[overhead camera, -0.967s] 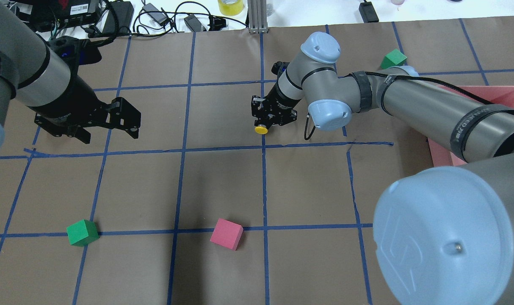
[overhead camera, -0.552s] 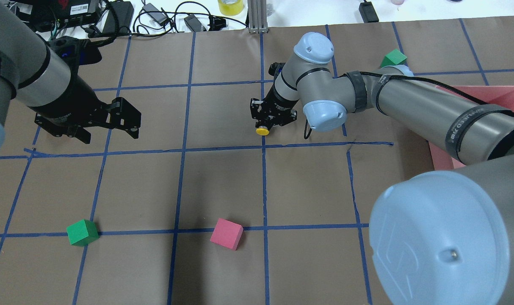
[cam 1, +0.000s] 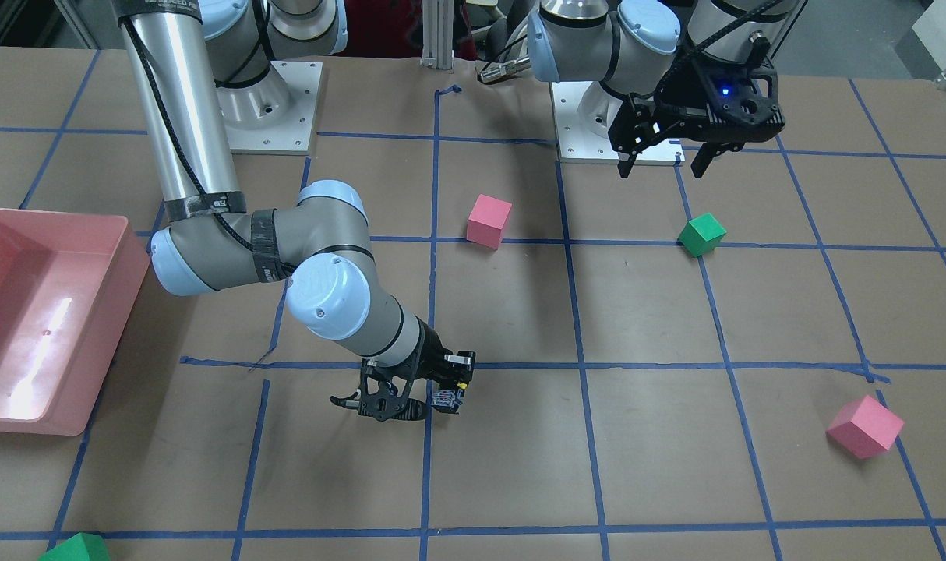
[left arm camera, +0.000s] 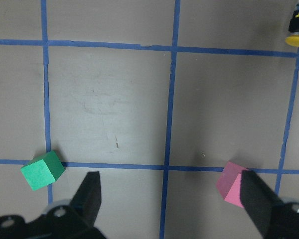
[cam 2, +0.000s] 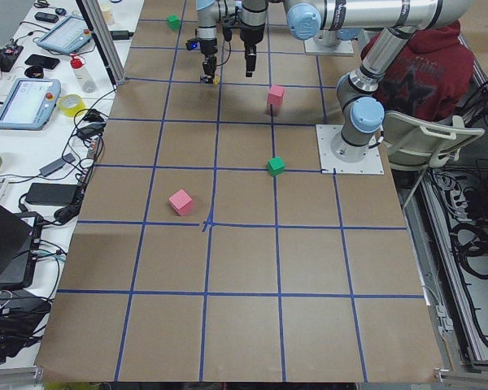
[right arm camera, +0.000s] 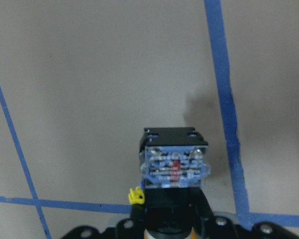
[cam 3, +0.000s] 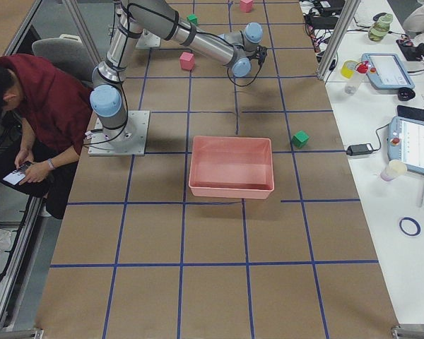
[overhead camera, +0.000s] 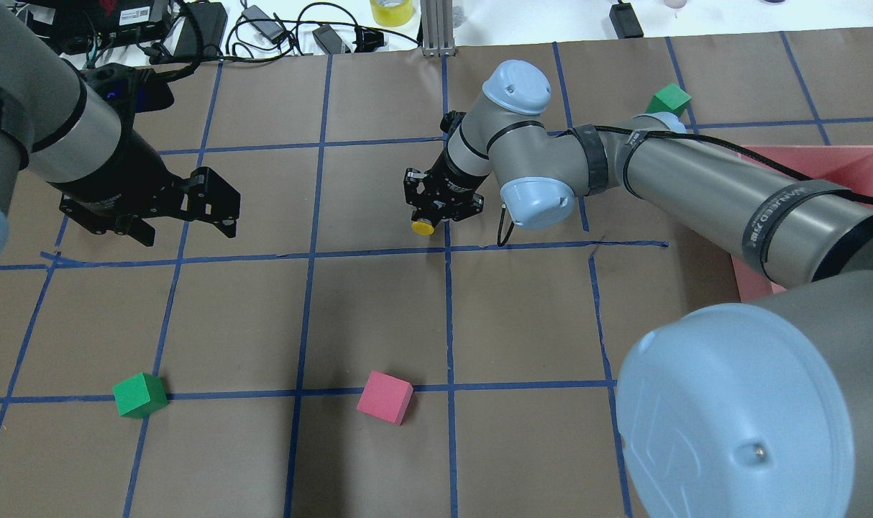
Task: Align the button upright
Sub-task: 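Set the button down on its side, open and raise the right gripper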
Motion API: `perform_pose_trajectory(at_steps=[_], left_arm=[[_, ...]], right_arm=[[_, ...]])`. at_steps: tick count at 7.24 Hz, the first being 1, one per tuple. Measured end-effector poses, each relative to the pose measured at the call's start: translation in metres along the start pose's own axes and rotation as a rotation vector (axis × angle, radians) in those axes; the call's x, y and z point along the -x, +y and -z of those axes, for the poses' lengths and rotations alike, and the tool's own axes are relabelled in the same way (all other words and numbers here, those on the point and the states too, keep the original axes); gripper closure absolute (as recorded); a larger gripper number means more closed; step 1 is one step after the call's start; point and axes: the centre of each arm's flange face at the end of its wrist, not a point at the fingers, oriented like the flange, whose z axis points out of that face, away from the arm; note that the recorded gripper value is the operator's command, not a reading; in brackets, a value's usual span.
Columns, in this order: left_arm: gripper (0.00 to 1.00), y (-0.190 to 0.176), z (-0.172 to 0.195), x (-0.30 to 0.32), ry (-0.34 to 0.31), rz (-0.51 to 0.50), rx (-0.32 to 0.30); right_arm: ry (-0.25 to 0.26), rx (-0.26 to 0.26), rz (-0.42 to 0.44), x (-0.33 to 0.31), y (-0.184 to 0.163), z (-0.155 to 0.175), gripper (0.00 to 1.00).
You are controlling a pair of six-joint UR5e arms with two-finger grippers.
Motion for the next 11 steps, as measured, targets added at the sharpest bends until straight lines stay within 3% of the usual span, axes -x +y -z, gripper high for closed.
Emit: perform_pose_trajectory(at_steps=[1, 2, 3, 4, 7, 9, 11], left_arm=[[0.00, 0.002, -0.001, 0.000, 0.000, 0.000, 0.011], [0.00, 0.004, -0.003, 0.000, 0.001, -0.004, 0.028], [0.00, 0.006, -0.004, 0.001, -0.005, -0.011, 0.040], [0.00, 0.007, -0.004, 0.002, -0.016, -0.016, 0.045], [0.00, 0.007, -0.003, 0.003, -0.022, -0.018, 0.045], [0.00, 0.005, -0.002, 0.004, -0.022, -0.017, 0.037], [0.00, 0.001, 0.002, 0.015, -0.023, -0.005, 0.025]], right_arm=[[0.001, 0.001, 0.007, 0.000, -0.001, -0.001, 0.71], [0.001, 0.008, 0.004, -0.001, -0.001, -0.005, 0.46], [0.000, 0.021, -0.002, -0.003, -0.002, -0.010, 0.14], [-0.001, 0.030, -0.006, -0.004, -0.002, -0.013, 0.00], [-0.004, 0.024, 0.022, -0.001, -0.004, -0.009, 0.00], [0.020, -0.030, 0.097, 0.010, -0.005, 0.027, 0.00], [0.209, -0.065, 0.162, -0.001, 0.007, 0.086, 0.00]])
